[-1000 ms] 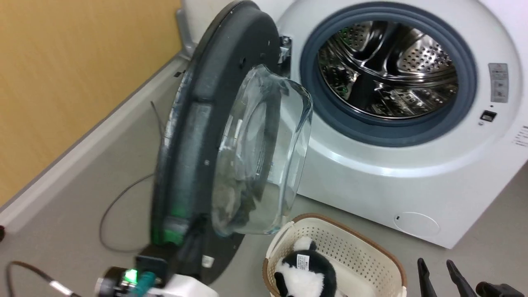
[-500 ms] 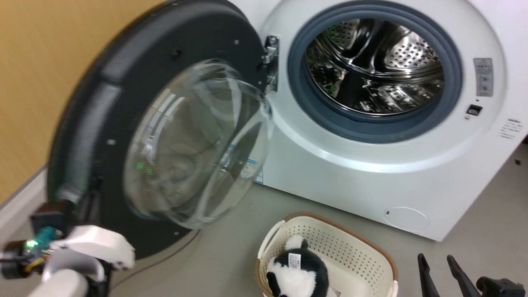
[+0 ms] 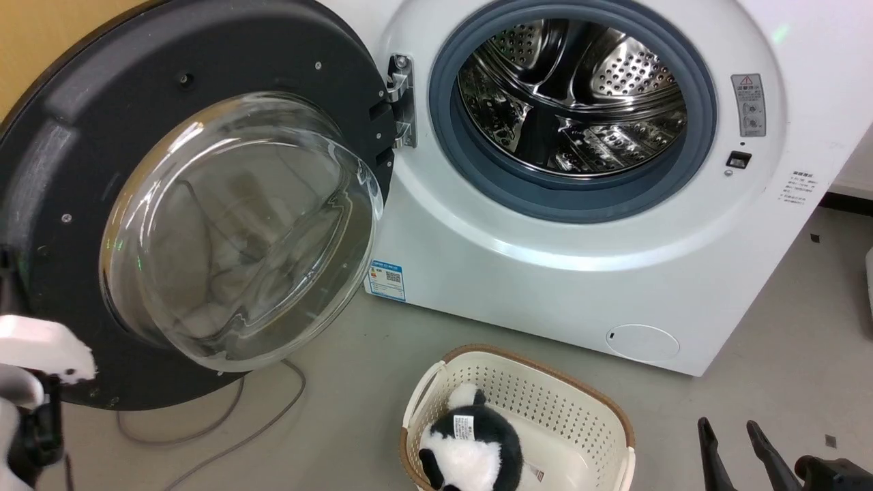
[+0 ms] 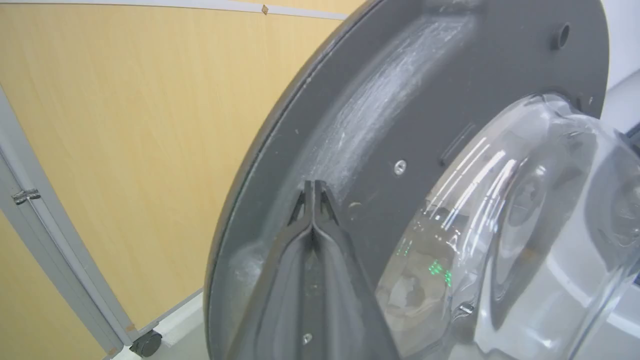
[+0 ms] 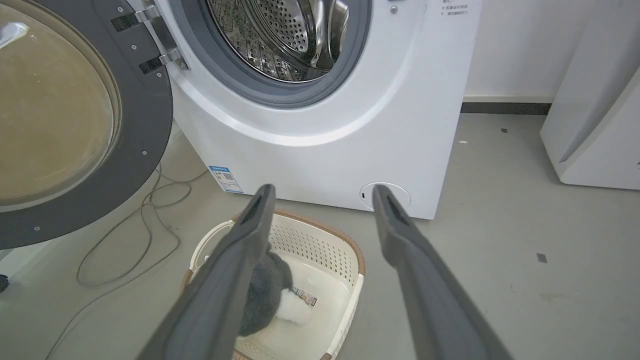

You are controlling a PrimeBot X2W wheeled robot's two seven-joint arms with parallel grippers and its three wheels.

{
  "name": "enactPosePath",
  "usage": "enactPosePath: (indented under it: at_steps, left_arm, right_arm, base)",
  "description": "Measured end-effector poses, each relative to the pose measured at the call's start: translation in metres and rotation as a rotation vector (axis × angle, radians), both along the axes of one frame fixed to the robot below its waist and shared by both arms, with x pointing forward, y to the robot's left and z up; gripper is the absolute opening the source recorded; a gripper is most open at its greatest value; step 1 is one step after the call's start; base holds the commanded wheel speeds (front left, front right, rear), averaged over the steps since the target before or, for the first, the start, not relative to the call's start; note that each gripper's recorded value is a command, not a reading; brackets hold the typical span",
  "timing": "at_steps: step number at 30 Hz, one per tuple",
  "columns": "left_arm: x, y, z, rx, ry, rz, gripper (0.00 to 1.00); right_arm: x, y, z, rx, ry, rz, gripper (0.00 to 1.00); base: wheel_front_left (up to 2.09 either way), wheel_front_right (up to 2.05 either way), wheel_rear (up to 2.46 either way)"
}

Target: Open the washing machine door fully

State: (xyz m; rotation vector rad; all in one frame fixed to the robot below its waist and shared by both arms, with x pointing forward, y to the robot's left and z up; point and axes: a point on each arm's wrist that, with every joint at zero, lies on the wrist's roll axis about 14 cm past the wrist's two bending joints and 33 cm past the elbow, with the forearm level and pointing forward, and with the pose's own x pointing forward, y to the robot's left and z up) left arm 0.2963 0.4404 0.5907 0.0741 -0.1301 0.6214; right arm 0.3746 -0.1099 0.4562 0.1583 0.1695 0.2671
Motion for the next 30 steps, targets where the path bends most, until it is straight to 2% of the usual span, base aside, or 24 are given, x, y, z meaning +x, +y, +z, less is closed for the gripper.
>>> enactPosePath:
  at_steps: [3, 7, 16, 17, 18, 19, 20, 21, 30]
  left_arm:
    - [-0.003, 0.008, 0.004, 0.016, -0.009, 0.015, 0.0]
    - [-0.002, -0.004, 0.007, 0.017, -0.046, 0.0, 0.0]
    - [-0.027, -0.084, -0.025, -0.035, -0.065, -0.111, 0.0]
    - [-0.03, -0.092, -0.028, -0.047, -0.064, -0.122, 0.11]
    - [-0.033, -0.099, -0.031, -0.058, -0.064, -0.13, 0.29]
    - [-0.035, -0.105, -0.034, -0.066, -0.063, -0.137, 0.42]
    - [-0.037, -0.11, -0.037, -0.075, -0.06, -0.142, 0.81]
    - [-0.039, -0.115, -0.039, -0.083, -0.06, -0.146, 1.0]
    - [-0.031, -0.169, -0.05, -0.122, -0.061, -0.278, 1.0]
  right_arm:
    - [-0.001, -0.001, 0.001, 0.0, -0.002, -0.004, 1.0]
    - [-0.001, -0.005, 0.004, 0.0, -0.012, -0.014, 1.0]
    - [-0.004, -0.009, 0.015, -0.011, -0.054, -0.025, 1.0]
    - [-0.004, -0.009, 0.016, -0.014, -0.058, -0.025, 1.0]
    - [-0.004, -0.01, 0.017, -0.021, -0.063, -0.025, 1.0]
    - [-0.004, -0.01, 0.018, -0.023, -0.066, -0.026, 1.0]
    - [-0.004, -0.011, 0.019, -0.028, -0.071, -0.027, 1.0]
    - [-0.005, -0.012, 0.021, -0.03, -0.075, -0.029, 1.0]
    - [-0.007, -0.022, 0.04, -0.06, -0.141, -0.056, 1.0]
  base:
    - [0.0, 0.0, 0.0]
    - [0.0, 0.0, 0.0]
    - [0.0, 0.0, 0.0]
    - [0.0, 0.0, 0.0]
    - [0.0, 0.0, 0.0]
    - [0.0, 0.0, 0.0]
    - [0.0, 0.0, 0.0]
    - [0.0, 0.0, 0.0]
    - [0.0, 0.0, 0.0]
